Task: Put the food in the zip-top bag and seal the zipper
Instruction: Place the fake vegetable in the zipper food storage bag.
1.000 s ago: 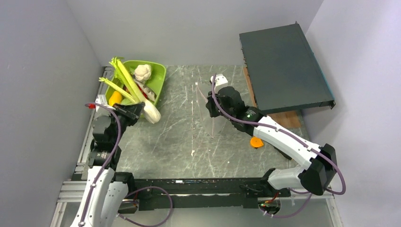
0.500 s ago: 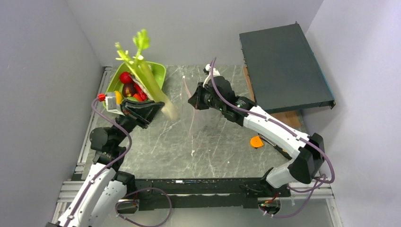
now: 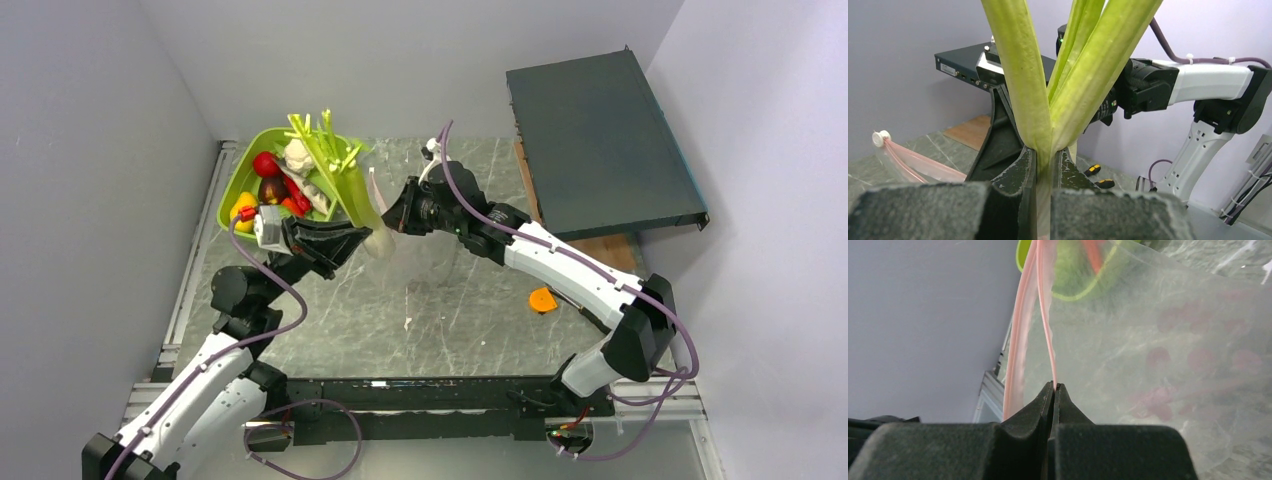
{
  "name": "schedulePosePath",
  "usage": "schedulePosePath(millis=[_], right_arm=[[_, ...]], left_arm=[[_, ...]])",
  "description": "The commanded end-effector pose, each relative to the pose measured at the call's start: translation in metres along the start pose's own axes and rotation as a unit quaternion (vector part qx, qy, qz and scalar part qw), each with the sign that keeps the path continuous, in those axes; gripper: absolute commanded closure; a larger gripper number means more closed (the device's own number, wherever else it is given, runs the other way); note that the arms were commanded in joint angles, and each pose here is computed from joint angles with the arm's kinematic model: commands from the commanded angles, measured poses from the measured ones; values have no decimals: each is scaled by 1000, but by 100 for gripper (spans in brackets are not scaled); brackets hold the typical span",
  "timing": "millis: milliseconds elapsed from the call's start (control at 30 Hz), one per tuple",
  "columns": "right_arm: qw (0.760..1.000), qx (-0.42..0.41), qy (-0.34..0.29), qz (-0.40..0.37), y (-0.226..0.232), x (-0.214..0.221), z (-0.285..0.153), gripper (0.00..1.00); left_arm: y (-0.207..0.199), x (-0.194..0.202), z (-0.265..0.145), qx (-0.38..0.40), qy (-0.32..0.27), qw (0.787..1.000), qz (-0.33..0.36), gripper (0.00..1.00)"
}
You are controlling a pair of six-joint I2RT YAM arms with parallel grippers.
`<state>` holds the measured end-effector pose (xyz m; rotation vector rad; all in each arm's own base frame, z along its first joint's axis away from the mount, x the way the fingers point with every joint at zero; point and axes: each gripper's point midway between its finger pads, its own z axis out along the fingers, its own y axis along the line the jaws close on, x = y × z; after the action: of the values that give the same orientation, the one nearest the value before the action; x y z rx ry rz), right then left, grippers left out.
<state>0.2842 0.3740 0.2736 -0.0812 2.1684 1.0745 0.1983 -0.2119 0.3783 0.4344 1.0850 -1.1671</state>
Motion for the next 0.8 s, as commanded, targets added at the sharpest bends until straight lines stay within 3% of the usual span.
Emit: schedulePosePath(millis=[0, 767], right_arm=[[997, -76, -24, 26, 45, -23, -18, 100], [987, -158, 10, 27, 65, -17, -33, 100]], left_arm=[[-8, -14, -1, 22, -45, 997, 62, 100], [13, 15, -36, -50, -1, 992, 119, 100]])
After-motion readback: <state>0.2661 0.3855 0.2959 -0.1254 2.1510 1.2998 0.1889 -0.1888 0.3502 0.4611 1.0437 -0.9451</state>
